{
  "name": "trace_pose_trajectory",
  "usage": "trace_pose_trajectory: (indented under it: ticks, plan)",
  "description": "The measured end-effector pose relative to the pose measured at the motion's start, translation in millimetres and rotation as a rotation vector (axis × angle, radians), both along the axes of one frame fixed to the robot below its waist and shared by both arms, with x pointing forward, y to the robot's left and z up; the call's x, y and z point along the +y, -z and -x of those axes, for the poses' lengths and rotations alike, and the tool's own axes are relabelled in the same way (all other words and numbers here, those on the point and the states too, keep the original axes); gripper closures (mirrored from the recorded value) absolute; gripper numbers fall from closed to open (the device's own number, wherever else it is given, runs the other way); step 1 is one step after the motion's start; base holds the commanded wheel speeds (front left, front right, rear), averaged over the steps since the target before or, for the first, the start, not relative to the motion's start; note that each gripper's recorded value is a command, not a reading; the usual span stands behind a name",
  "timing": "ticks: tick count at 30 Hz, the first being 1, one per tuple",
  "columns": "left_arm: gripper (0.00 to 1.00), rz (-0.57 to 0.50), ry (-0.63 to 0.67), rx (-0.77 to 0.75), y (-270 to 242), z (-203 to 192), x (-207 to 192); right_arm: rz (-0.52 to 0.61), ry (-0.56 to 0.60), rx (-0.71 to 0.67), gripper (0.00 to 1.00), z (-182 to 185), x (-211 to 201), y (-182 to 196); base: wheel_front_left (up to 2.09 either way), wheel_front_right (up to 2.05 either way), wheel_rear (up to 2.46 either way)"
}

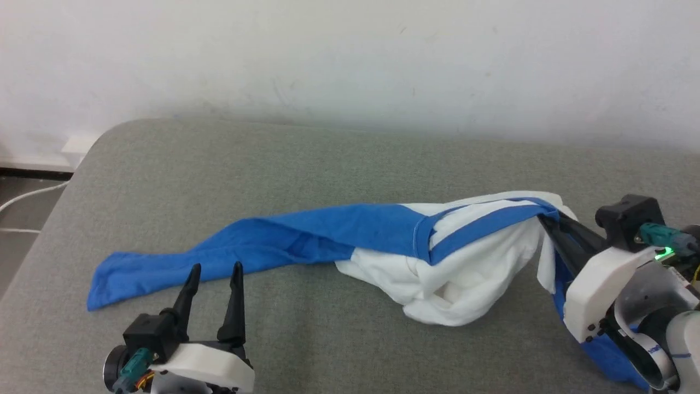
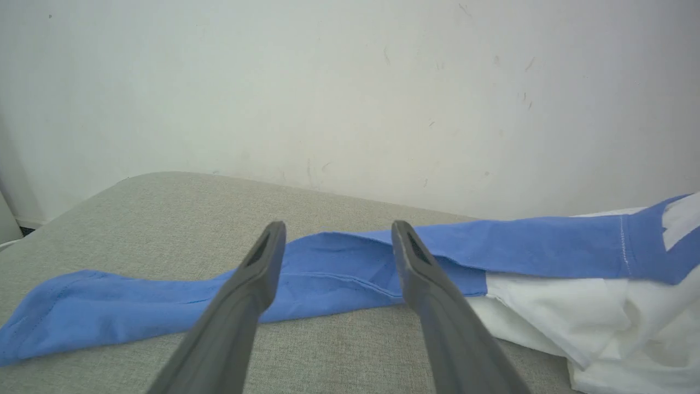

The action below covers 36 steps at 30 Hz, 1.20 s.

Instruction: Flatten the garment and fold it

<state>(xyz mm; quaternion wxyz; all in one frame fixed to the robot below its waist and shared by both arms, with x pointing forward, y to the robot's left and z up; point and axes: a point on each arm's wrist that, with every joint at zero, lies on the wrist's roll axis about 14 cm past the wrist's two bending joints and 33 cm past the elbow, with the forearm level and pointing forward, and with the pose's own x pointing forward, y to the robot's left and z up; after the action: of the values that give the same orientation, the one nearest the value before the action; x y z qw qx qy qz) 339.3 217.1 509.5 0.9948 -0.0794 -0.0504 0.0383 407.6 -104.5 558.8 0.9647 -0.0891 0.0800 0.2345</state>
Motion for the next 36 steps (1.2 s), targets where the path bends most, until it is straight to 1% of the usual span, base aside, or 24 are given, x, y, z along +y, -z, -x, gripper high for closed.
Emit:
trace_pose_trajectory:
  ticks: [2,5,6,8,9,16,19,25,29,30,31,32,33,36]
  plan:
    - [0.0,-0.003,0.007,-0.006,-2,0,-2,-0.031,-0.004,-0.005,1.0,4,1,-10,0.0,0.0,0.0]
    - [0.0,-0.003,0.01,-0.01,-3,0,-3,-0.133,-0.011,0.023,1.0,8,6,-22,0.0,0.0,0.0]
    - [0.0,-0.002,0.015,-0.01,-3,0,-4,-0.137,-0.009,0.045,1.0,8,5,-21,0.0,0.0,0.0]
    - [0.0,-0.003,0.019,-0.007,-2,1,-5,-0.088,-0.004,0.072,1.0,6,-1,-17,0.0,0.0,0.0]
    - [0.0,-0.003,0.019,-0.004,-1,2,-5,-0.081,0.002,0.071,1.0,2,-4,-18,0.0,0.0,0.0]
    - [0.0,-0.003,-0.011,0.028,8,6,4,-0.035,0.033,0.011,1.0,-44,-12,-40,0.0,0.0,0.0]
    - [0.0,-0.005,-0.017,0.04,11,2,6,0.018,0.038,0.052,1.0,-63,-13,-27,0.0,0.0,0.0]
    - [0.0,-0.012,-0.028,0.052,13,-9,11,0.092,0.029,0.224,1.0,-90,-6,31,0.0,0.0,0.0]
    - [0.0,-0.004,-0.032,0.067,18,-11,13,0.119,0.041,0.293,1.0,-107,-4,63,0.0,0.0,0.0]
    - [0.0,-0.001,-0.034,0.073,20,-11,14,0.136,0.048,0.31,0.98,-111,-6,73,0.0,0.0,0.0]
    - [0.0,0.0,-0.037,0.078,21,-11,14,0.165,0.052,0.326,0.6,-113,-8,83,0.0,0.0,0.0]
    - [0.0,-0.001,-0.038,0.081,22,-11,15,0.189,0.054,0.335,0.6,-114,-9,92,0.0,0.0,0.0]
    - [0.0,-0.001,-0.041,0.083,22,-12,16,0.205,0.056,0.338,0.0,-116,-10,99,0.0,0.0,0.0]
    - [0.0,0.0,-0.049,0.091,24,-11,18,0.208,0.055,0.342,0.0,-120,-8,111,0.0,0.0,0.0]
